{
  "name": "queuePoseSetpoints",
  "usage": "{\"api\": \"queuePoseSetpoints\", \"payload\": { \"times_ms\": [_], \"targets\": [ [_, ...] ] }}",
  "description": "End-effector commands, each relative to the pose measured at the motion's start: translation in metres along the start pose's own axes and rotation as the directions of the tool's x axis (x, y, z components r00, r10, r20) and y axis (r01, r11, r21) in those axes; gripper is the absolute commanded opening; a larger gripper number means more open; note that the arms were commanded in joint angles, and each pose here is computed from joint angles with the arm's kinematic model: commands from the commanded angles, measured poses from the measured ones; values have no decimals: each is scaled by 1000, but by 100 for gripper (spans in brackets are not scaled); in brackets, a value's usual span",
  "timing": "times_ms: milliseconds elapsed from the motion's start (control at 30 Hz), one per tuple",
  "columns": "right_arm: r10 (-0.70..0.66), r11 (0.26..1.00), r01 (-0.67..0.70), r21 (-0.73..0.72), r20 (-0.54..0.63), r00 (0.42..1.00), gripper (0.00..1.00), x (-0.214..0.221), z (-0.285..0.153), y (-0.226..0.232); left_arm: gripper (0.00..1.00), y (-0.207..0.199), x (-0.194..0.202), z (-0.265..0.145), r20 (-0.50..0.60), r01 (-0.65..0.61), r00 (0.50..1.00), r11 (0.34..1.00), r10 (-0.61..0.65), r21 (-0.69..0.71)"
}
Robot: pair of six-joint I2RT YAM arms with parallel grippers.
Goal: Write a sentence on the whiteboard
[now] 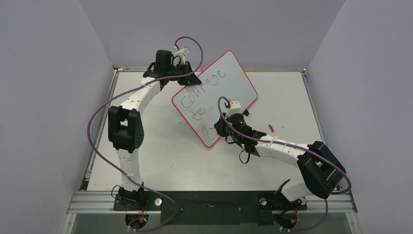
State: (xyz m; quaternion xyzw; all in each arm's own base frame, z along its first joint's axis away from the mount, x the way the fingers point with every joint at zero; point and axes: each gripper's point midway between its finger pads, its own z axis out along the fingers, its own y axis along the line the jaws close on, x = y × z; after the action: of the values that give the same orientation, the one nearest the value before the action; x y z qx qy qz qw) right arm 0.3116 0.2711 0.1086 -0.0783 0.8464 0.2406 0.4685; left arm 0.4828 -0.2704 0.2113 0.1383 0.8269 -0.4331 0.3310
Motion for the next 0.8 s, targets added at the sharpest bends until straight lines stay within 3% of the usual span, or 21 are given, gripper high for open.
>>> {"api": "queuePoseSetpoints", "payload": {
  "times_ms": [0, 400, 767],
  "targets": [
    [0, 1000, -1, 20, 47, 999, 0, -25, 9, 3, 0, -7, -4, -3, 9, -126, 992, 992, 126, -29],
    [-3, 1000, 4, -4, 102, 995, 0, -58, -7, 15, 0, -8, -4, -3, 9, -127, 992, 991, 127, -30],
    [10, 1000, -12, 21, 99, 995, 0, -49, -9, 0, 0, -7, -4, -2, 8, -125, 992, 992, 125, -33]
  ]
}}
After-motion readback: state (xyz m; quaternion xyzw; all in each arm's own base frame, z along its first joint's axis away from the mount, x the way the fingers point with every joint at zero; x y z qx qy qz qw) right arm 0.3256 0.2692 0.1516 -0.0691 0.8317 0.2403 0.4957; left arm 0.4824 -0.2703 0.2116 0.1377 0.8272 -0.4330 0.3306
